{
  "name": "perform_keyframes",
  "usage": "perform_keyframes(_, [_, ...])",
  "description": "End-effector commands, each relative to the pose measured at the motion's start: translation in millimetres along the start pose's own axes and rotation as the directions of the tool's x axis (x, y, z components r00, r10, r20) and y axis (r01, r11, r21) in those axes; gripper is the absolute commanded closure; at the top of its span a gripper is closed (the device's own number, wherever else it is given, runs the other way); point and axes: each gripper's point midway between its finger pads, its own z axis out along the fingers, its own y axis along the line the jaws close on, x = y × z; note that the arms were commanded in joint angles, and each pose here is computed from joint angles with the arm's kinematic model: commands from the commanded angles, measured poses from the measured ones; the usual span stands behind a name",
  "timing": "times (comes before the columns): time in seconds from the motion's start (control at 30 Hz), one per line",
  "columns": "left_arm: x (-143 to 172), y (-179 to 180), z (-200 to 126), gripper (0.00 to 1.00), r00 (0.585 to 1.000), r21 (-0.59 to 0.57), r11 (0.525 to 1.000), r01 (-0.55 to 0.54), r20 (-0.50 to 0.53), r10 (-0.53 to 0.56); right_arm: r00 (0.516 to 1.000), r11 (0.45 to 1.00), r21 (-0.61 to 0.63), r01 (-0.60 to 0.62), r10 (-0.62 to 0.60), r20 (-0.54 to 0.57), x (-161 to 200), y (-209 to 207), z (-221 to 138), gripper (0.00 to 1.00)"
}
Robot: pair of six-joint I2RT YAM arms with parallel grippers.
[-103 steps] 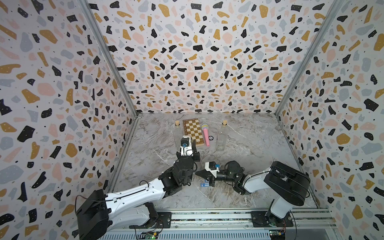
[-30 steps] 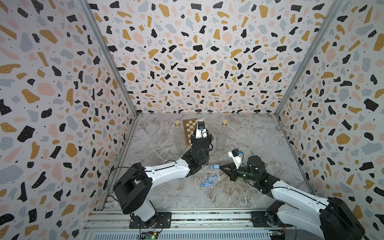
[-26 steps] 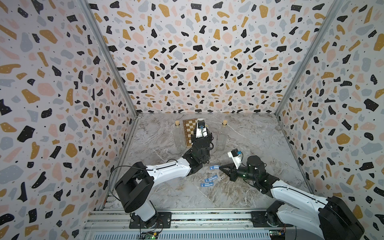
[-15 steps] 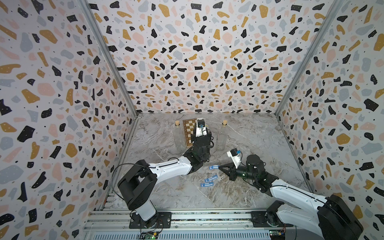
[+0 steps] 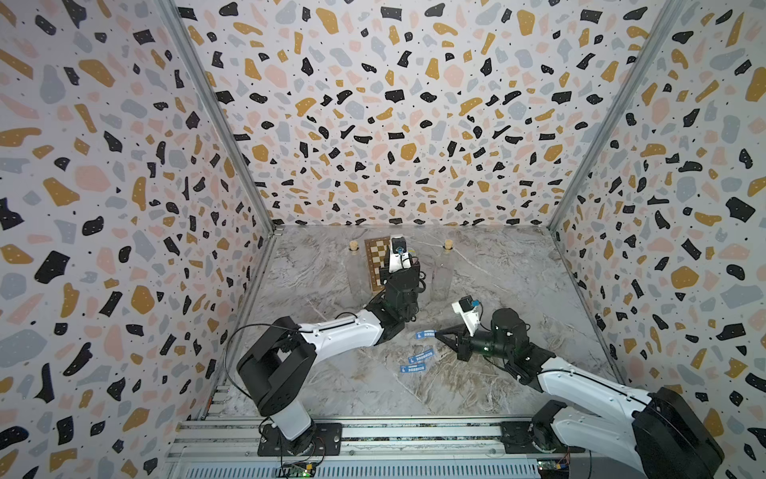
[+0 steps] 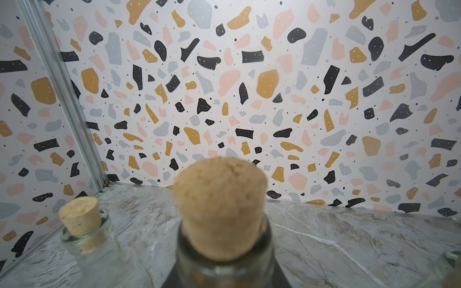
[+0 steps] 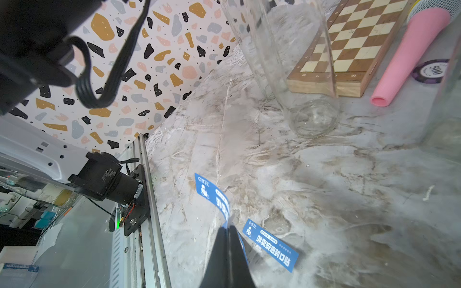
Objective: Remove the label from the bottle
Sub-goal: Place the bottle at the center of the board.
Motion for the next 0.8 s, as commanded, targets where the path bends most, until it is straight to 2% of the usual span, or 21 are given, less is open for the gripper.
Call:
perform_keyframes(0.0, [-36.7,-1.1,2.8,1.00,0.987,0.004,0.991,0.134,0.084,-0.134,1.000,1.000,-0.019,0.017,-0.017,0.024,-8.7,4.5,-0.8,1.00])
perform_keyframes(0.43, [-30.7,-1.6,1.2,1.00,0.987,0.021,0.989,0.145,0.065,-0.146,1.000,1.000,-0.026,0.013,-0.013,0.024,-6.6,4.6,-0.3,1.00])
perform_keyframes(0.5, [-29.0,-0.2,0.1,0.93,0.987,0.023,0.989,0.148,0.060,-0.149,1.000,1.000,-0.026,0.011,-0.011,0.023,-5.9,4.3,-0.2,1.00])
perform_keyframes(0.77, [-23.4,-1.6,-4.2,0.78,0.989,0.031,0.990,0.140,0.051,-0.142,1.000,1.000,-0.028,0.011,-0.010,0.026,-6.7,4.7,0.1,1.00])
